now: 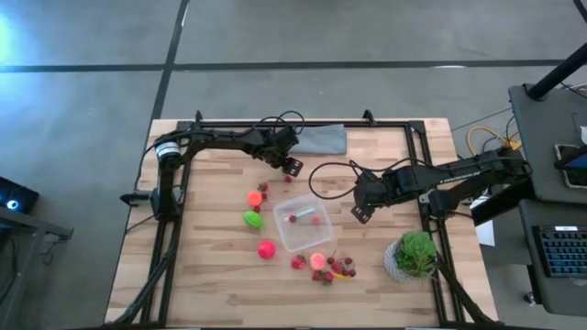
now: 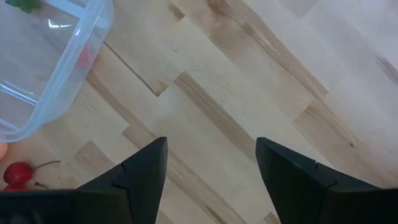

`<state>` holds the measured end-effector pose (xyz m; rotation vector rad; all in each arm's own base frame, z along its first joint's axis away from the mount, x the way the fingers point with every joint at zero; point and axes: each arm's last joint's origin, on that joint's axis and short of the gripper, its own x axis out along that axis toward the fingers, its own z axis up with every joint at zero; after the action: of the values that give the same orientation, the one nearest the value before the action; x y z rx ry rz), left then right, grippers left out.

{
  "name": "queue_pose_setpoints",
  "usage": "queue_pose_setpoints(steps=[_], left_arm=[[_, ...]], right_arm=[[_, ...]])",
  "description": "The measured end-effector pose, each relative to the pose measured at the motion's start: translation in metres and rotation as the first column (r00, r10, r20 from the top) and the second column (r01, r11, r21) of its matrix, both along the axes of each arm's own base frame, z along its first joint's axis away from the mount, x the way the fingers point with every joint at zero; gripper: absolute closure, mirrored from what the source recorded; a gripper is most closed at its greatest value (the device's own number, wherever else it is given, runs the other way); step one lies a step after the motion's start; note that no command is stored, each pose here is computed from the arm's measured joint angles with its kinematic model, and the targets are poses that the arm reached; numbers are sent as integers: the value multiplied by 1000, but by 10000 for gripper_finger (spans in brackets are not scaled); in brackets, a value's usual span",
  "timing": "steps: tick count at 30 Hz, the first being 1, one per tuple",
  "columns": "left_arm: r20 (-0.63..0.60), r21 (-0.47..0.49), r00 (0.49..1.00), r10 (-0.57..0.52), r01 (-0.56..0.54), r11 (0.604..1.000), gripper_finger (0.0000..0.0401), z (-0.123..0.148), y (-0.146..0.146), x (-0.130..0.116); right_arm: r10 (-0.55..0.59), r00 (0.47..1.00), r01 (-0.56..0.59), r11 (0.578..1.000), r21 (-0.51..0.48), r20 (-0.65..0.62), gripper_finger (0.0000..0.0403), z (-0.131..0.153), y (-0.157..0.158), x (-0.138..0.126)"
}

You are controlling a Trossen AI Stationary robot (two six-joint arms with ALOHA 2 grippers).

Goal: Pick and placing Produce into tupperware
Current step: Put the red strawberry into the transparent container

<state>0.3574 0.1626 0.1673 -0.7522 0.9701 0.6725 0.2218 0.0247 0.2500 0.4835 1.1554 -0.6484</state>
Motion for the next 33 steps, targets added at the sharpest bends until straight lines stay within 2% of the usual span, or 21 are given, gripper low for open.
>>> queue_pose_setpoints(steps=[13,19,28,33], left_arm=[[-43,-20,999,-1,0,1000,248,-5,-2,-5],[-53,-3,997,-48,48,999,248,-5,-4,-5],[-56,2,997,-55,55,998,248,-5,-4,-5],[-119,116,988,-98,112,987,229,-5,-1,-6]], right_arm=[[-2,1000,2,1000,-9,2,167,0,0,0],[-2,1000,2,1000,-10,2,162,0,0,0],[-1,1000,1,1000,-10,2,165,0,0,0],[5,1000,-5,1000,-12,1,161,0,0,0]])
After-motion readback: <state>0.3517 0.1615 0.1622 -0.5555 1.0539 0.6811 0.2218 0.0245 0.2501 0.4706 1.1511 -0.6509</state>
